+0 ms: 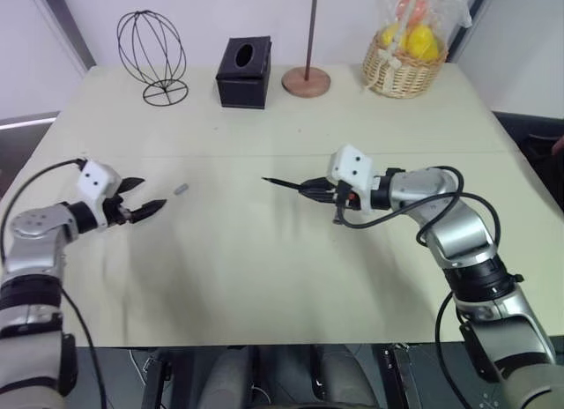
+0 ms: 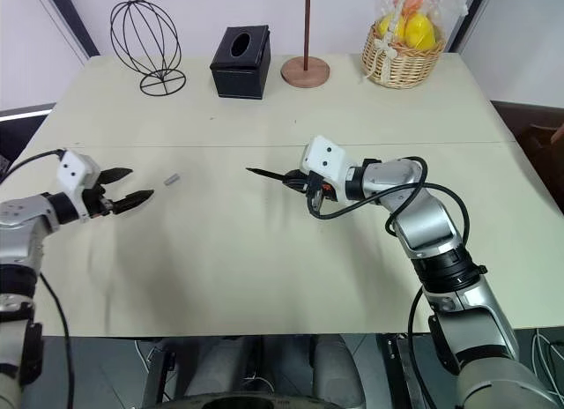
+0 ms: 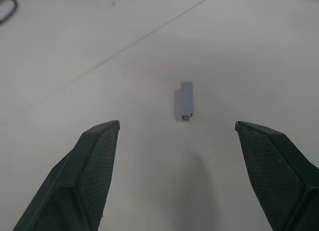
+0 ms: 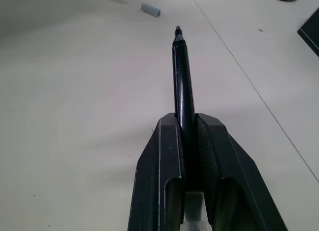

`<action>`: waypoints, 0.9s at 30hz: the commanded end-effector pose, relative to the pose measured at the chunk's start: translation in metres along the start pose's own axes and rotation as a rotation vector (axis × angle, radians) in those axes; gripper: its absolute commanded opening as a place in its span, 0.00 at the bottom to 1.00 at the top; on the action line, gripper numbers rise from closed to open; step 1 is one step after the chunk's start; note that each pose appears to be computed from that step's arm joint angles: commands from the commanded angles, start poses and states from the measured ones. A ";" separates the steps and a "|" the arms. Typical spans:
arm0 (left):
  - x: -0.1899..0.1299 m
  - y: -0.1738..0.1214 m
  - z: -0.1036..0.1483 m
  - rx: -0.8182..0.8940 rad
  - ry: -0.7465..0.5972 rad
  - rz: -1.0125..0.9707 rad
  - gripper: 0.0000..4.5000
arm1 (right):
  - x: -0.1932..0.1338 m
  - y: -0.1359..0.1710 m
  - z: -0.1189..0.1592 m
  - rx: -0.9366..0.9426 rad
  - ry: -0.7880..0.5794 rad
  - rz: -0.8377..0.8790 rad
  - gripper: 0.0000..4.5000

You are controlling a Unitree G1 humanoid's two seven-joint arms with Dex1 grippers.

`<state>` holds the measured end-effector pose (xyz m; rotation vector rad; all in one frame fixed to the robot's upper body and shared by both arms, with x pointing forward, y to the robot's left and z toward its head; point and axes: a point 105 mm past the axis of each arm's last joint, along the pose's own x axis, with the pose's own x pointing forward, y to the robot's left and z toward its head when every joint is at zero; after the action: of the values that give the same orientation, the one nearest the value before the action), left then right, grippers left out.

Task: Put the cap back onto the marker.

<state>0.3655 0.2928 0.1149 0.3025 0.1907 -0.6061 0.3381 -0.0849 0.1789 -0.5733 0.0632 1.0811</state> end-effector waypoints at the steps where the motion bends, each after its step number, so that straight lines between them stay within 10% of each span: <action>1: 0.009 0.002 0.003 0.012 -0.007 0.002 0.86 | -0.008 -0.004 0.014 -0.019 -0.046 -0.036 0.00; 19: 0.037 0.000 -0.006 -0.049 0.043 0.028 0.86 | -0.017 -0.003 0.009 0.012 -0.036 -0.108 0.00; 27: 0.040 -0.007 -0.010 -0.060 0.059 -0.010 0.12 | -0.019 -0.003 0.007 0.017 -0.033 -0.125 0.00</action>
<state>0.3955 0.2642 0.0989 0.2498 0.2274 -0.6098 0.3324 -0.0949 0.1763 -0.5294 0.0709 0.9849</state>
